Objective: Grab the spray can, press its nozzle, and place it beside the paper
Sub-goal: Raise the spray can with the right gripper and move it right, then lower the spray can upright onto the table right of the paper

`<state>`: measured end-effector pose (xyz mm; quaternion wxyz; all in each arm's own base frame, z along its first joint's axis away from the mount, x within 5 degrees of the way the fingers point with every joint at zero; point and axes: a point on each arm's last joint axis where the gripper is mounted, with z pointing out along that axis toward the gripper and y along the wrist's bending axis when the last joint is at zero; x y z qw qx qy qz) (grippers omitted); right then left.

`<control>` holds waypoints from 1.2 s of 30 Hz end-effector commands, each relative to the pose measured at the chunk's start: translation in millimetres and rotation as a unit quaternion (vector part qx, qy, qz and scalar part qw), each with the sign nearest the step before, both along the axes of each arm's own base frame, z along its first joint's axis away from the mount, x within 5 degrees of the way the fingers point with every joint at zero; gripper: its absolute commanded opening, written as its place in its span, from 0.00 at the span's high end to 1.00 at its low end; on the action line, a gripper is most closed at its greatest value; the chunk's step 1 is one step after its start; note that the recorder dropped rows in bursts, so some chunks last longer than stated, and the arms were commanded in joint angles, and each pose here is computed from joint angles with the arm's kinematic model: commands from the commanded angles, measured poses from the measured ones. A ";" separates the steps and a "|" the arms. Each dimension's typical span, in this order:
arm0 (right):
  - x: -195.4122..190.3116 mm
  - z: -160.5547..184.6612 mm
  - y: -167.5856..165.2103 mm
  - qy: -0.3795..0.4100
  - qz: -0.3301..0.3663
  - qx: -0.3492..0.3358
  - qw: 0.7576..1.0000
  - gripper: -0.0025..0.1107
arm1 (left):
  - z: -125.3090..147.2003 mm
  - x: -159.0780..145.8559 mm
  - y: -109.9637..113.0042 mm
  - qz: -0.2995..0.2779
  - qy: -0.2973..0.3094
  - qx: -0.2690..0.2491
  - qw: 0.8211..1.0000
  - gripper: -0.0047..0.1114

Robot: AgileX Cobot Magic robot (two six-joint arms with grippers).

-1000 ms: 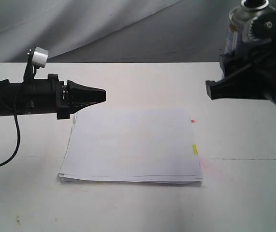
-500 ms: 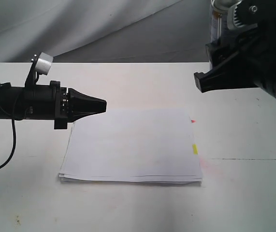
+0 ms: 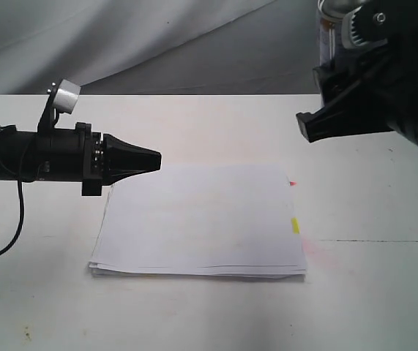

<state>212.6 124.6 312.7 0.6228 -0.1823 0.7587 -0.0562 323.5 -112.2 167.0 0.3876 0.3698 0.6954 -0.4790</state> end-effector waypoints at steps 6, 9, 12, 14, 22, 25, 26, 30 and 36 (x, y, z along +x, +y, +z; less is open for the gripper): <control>24.8 -0.9 -41.7 0.035 0.000 -0.035 0.999 0.98 | 2.4 -1.9 0.4 -0.001 0.002 -0.005 1.000 0.96; 29.8 4.5 -45.1 0.045 0.051 -0.012 0.998 0.98 | 2.4 -1.9 0.4 -0.001 0.001 -0.004 1.000 0.96; 32.0 5.1 -44.0 0.038 0.093 0.006 0.995 0.98 | 2.4 -1.9 0.4 -0.001 0.001 -0.004 1.000 0.96; 35.1 -0.4 -44.8 0.039 0.099 0.017 0.994 0.98 | 2.4 -1.9 0.4 -0.001 0.001 -0.004 1.000 0.96; 65.7 -87.3 -26.6 0.069 0.154 0.044 0.985 0.98 | 2.4 -1.9 0.4 -0.001 0.002 -0.005 1.000 0.96; 75.4 -122.4 -25.9 0.063 0.143 0.044 0.987 0.98 | 2.4 -1.9 0.4 -0.001 0.002 -0.005 1.000 0.96; 78.7 -132.3 -29.3 0.068 0.137 0.042 0.987 0.98 | 2.4 -1.9 0.4 -0.001 0.002 -0.005 1.000 0.96; 82.9 -166.6 -39.4 0.071 0.125 0.067 0.987 0.98 | 2.4 -1.9 0.4 -0.001 0.002 -0.005 1.000 0.96; 80.0 -191.5 -56.0 0.053 0.102 0.097 0.989 0.98 | 2.4 -1.9 0.4 -0.001 0.002 -0.005 1.000 0.96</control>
